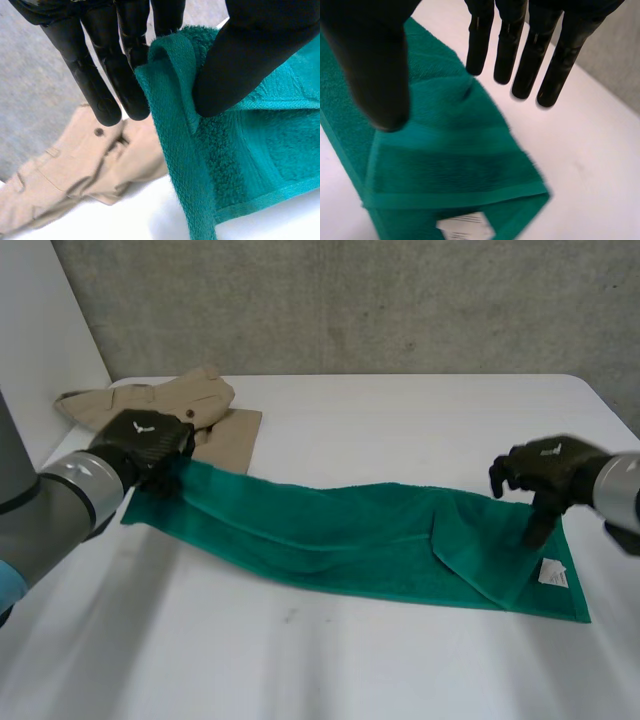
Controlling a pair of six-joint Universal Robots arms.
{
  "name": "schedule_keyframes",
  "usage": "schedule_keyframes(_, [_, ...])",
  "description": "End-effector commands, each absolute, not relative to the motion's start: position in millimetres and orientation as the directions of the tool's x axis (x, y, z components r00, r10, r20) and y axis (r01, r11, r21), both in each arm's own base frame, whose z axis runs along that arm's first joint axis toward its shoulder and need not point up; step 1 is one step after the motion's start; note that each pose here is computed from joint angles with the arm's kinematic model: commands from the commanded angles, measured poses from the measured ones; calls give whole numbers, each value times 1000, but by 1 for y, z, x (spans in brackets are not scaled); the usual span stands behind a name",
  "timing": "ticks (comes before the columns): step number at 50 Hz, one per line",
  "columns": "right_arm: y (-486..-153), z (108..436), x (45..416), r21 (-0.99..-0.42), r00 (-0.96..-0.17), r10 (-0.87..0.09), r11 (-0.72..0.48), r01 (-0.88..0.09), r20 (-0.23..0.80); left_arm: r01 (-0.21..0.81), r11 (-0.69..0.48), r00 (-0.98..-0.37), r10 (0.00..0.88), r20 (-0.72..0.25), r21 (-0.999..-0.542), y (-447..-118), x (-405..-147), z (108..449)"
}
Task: Fold the laundry.
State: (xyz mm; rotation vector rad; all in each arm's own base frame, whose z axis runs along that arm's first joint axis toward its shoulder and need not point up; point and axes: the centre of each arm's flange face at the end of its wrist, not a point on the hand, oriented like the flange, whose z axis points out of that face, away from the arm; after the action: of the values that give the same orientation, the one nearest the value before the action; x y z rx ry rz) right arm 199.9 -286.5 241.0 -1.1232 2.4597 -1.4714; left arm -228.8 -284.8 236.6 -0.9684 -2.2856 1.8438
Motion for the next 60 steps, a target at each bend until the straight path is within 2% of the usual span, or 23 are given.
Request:
schedule_keyframes(1, [-271, 183, 198, -855, -841, -524, 367, -365, 134, 426, 101, -804, 497, -326, -899, -290, -234, 224])
schedule_keyframes(8, [-251, 150, 199, -877, -868, -493, 389, -284, 63, 418, 73, -799, 505, -328, -906, -287, -240, 223])
schedule_keyframes(17, [-264, 137, 203, -909, -908, -419, 381, -167, -9, 419, 68, -793, 513, -328, -905, -284, -243, 222])
schedule_keyframes(24, [-266, 126, 216, -902, -897, -442, 387, -192, 2, 420, 73, -793, 514, -327, -905, -284, -243, 219])
schedule_keyframes(32, [-273, 117, 221, -900, -904, -426, 381, -212, 32, 419, 67, -793, 513, -329, -906, -283, -243, 216])
schedule_keyframes(44, [-288, 117, 225, -916, -898, -427, 308, -257, 108, 418, 65, -793, 512, -329, -906, -283, -243, 216])
schedule_keyframes(60, [-307, 118, 228, -924, -903, -410, 284, -257, 125, 419, 68, -793, 513, -328, -905, -283, -243, 216])
